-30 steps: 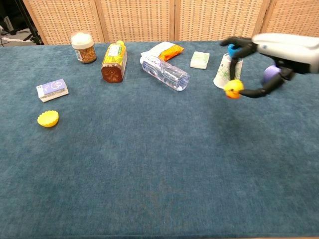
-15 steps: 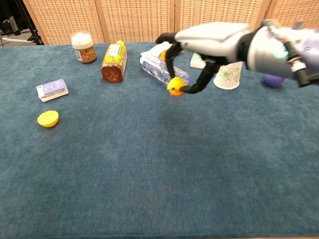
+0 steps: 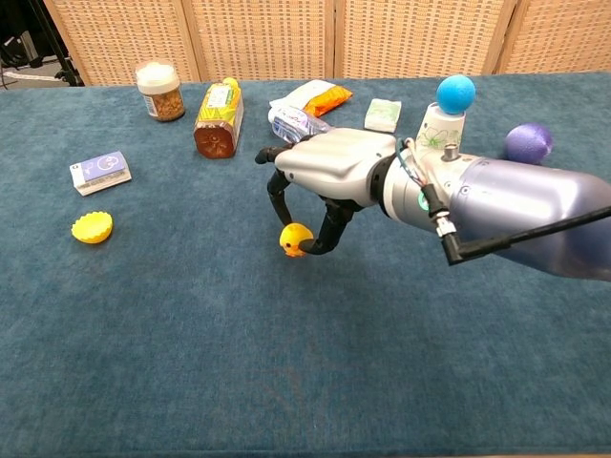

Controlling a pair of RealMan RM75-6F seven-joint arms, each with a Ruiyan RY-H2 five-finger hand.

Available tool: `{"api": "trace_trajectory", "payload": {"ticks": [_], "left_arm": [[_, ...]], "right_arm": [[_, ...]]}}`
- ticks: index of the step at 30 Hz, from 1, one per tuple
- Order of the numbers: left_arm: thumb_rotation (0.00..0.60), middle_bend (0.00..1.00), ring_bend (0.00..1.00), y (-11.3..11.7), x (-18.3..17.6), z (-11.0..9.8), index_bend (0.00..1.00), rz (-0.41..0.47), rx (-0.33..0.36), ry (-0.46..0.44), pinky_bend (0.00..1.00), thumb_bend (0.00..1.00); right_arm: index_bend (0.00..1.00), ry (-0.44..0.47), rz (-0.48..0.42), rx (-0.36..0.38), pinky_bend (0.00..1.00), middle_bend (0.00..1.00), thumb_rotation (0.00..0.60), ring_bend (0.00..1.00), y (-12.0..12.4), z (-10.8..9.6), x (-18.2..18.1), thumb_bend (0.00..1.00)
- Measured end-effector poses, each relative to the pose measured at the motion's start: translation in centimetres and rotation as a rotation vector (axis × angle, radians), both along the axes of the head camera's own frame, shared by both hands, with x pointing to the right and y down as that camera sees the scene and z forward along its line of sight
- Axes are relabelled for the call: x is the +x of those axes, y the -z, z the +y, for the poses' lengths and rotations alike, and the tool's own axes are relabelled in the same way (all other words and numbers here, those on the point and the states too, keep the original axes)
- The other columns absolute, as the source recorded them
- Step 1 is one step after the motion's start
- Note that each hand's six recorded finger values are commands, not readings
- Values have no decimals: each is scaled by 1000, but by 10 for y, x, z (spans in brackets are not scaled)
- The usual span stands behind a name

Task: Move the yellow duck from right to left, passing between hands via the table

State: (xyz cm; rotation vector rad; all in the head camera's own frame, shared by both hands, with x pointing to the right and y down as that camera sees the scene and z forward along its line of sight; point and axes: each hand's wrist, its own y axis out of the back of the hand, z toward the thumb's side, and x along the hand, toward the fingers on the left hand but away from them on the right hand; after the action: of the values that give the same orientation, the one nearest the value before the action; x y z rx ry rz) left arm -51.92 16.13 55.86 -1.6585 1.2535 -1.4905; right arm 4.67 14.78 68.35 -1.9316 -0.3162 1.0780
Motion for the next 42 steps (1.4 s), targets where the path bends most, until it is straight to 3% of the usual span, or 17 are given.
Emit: {"api": "trace_trajectory", "payload": {"ticks": [14, 20, 28, 38, 42], "left_arm": [[600, 0, 0, -2, 2, 0, 0, -6, -8, -4, 0, 0], [600, 0, 0, -3, 2, -1, 0, -9, -9, -3, 0, 0], [600, 0, 0, -3, 2, -1, 0, -11, -10, -1, 0, 0], [600, 0, 0, -4, 1, -2, 0, -10, -10, -1, 0, 0], [600, 0, 0, -4, 2, -2, 0, -9, -14, -6, 0, 0]], "right_arm": [[505, -30, 46, -18, 0, 0, 600, 0, -20, 2, 11, 464], [361, -32, 46, -22, 0, 0, 600, 0, -21, 3, 14, 406], [293, -29, 57, -25, 0, 0, 600, 0, -20, 5, 17, 363], [284, -42, 1, 47, 0, 0, 600, 0, 16, -2, 27, 356], [202, -66, -26, 129, 0, 0, 600, 0, 42, -16, 50, 186]]}}
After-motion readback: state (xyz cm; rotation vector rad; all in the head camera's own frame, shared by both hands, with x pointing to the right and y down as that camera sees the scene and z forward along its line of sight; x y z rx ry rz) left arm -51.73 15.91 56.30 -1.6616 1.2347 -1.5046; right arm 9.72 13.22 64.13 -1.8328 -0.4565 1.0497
